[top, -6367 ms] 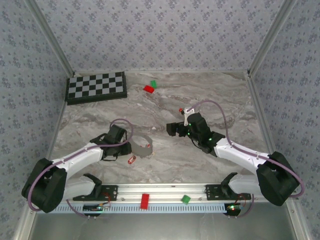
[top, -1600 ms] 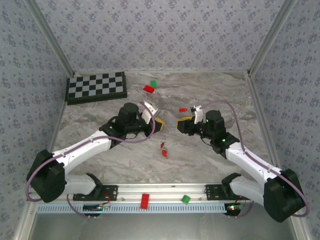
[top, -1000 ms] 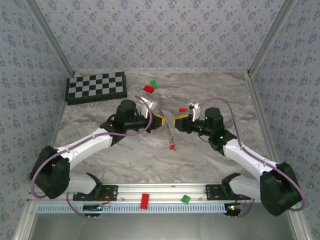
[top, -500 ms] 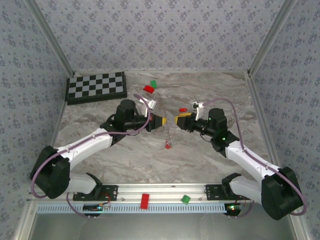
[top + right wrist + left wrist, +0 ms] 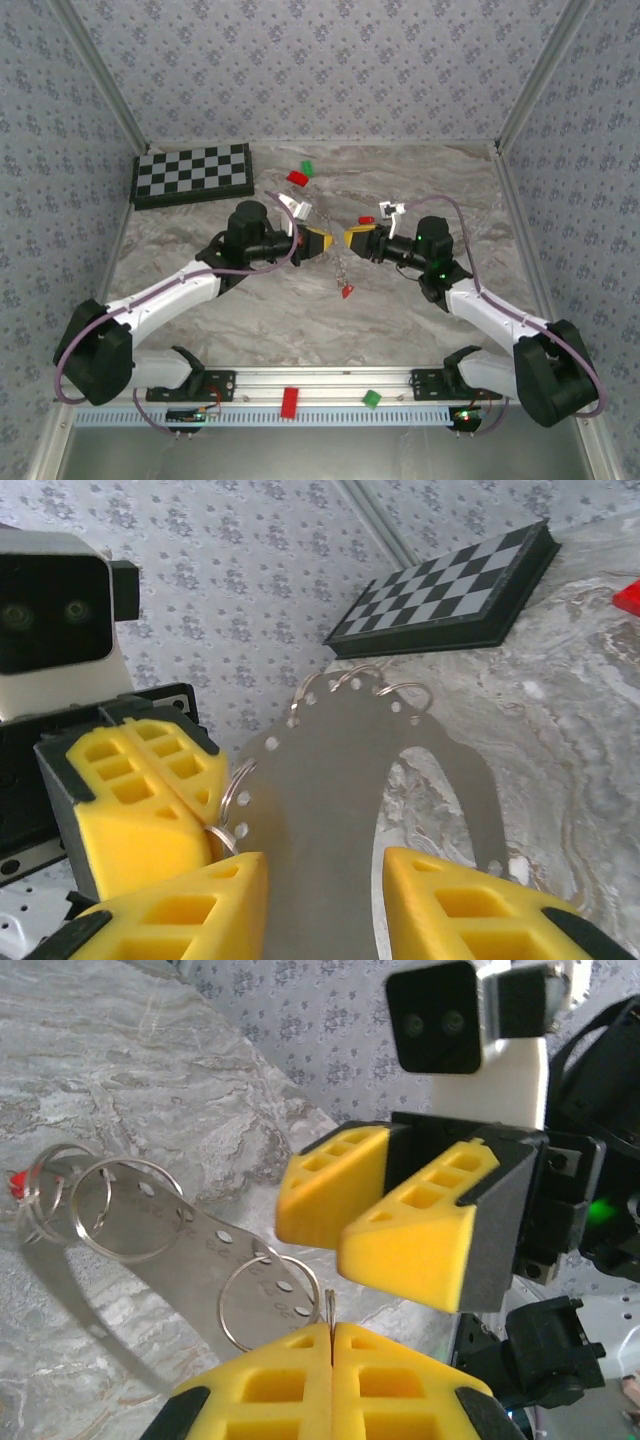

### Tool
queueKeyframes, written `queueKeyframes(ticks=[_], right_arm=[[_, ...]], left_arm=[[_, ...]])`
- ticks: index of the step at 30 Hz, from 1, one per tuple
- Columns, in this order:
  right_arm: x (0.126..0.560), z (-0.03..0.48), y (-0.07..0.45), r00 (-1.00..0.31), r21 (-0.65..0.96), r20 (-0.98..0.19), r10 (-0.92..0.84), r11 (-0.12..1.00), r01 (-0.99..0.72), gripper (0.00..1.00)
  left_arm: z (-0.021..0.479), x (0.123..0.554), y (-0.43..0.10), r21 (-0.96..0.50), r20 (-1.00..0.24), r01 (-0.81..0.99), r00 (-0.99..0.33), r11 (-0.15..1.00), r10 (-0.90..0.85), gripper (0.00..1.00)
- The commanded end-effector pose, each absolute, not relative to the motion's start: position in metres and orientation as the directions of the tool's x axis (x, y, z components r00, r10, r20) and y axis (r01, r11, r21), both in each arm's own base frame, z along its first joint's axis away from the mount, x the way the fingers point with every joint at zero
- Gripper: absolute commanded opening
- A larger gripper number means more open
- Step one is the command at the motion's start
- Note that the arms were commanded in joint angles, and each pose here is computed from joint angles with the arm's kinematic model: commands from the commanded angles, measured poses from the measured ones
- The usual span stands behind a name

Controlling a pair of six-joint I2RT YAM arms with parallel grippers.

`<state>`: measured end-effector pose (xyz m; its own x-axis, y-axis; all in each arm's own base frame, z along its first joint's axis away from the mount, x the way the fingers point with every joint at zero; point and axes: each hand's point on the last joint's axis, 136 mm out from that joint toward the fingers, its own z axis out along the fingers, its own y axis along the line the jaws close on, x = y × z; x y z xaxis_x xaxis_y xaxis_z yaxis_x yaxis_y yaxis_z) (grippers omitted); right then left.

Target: Put the keys on the keyring

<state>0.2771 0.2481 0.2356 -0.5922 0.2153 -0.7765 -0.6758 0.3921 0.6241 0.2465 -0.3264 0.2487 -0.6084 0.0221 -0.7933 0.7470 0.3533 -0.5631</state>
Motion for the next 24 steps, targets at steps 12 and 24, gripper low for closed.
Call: queueKeyframes(ticks=[12,24], right_arm=[[0.266,0.251,0.257,-0.590,0.636,-0.772,0.238,0.267,-0.724,0.35],[0.262,0.246,0.265,-0.602,0.639,-0.769,0.215,0.236,-0.732,0.32]], left_arm=[[0.280,0.244,-0.329,-0.481,-0.866,0.815,-0.500,0.321,-0.029,0.00],[0.284,0.244,-0.331,-0.503,-0.857,0.811,-0.513,0.300,-0.049,0.00]])
